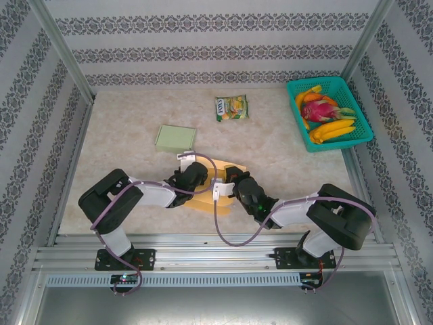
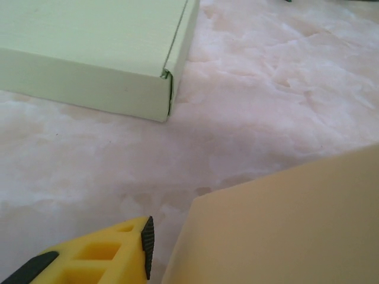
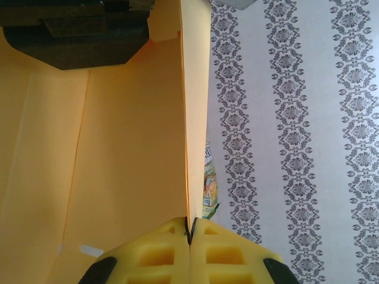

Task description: Fold the paper box

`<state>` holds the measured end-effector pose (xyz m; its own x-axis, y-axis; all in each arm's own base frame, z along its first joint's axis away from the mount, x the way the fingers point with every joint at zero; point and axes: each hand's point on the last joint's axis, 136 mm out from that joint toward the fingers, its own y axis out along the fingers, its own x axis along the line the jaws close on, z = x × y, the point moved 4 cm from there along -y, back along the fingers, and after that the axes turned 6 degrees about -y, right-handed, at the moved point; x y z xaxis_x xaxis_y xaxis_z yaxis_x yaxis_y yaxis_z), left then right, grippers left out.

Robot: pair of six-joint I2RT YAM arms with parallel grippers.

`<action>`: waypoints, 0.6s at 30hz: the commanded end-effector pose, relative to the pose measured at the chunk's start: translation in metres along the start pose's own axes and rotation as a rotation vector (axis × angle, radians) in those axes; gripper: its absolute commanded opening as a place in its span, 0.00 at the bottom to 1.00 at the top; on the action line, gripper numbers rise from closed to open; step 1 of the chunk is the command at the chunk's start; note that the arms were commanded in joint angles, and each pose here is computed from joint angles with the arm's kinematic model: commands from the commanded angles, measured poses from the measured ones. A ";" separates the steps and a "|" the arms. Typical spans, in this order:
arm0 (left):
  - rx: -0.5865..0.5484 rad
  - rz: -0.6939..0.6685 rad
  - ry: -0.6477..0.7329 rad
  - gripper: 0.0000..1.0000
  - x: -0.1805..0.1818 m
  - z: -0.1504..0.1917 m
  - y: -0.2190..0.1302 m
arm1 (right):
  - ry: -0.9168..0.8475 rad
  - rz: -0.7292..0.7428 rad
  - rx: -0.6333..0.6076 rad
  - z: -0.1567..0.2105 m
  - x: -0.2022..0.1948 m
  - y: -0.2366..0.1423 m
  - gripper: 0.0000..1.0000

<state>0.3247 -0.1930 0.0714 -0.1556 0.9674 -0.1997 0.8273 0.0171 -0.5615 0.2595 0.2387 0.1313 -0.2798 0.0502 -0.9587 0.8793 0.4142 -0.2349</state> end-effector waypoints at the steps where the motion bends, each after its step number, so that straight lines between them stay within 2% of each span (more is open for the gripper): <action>1: -0.051 -0.482 0.040 0.34 0.105 -0.002 0.000 | -0.013 -0.055 0.254 0.050 0.022 -0.006 0.00; 5: -0.039 -0.477 0.016 0.31 0.107 -0.002 -0.002 | 0.004 -0.058 0.285 0.056 0.023 -0.007 0.00; 13: -0.010 -0.510 0.020 0.32 0.116 -0.001 -0.001 | 0.035 -0.046 0.319 0.060 0.015 -0.002 0.00; 15: -0.003 -0.510 0.025 0.26 0.116 0.000 -0.001 | 0.032 -0.046 0.329 0.061 0.015 -0.001 0.00; 18: 0.001 -0.510 0.031 0.12 0.117 0.000 -0.002 | 0.034 -0.046 0.332 0.061 0.016 -0.001 0.00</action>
<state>0.3210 -0.1850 0.0695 -0.2039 0.9621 -0.1811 0.7884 0.0517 -0.6129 0.2649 0.2474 0.1333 -0.3221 0.0886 -0.9425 0.8666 0.4285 -0.2559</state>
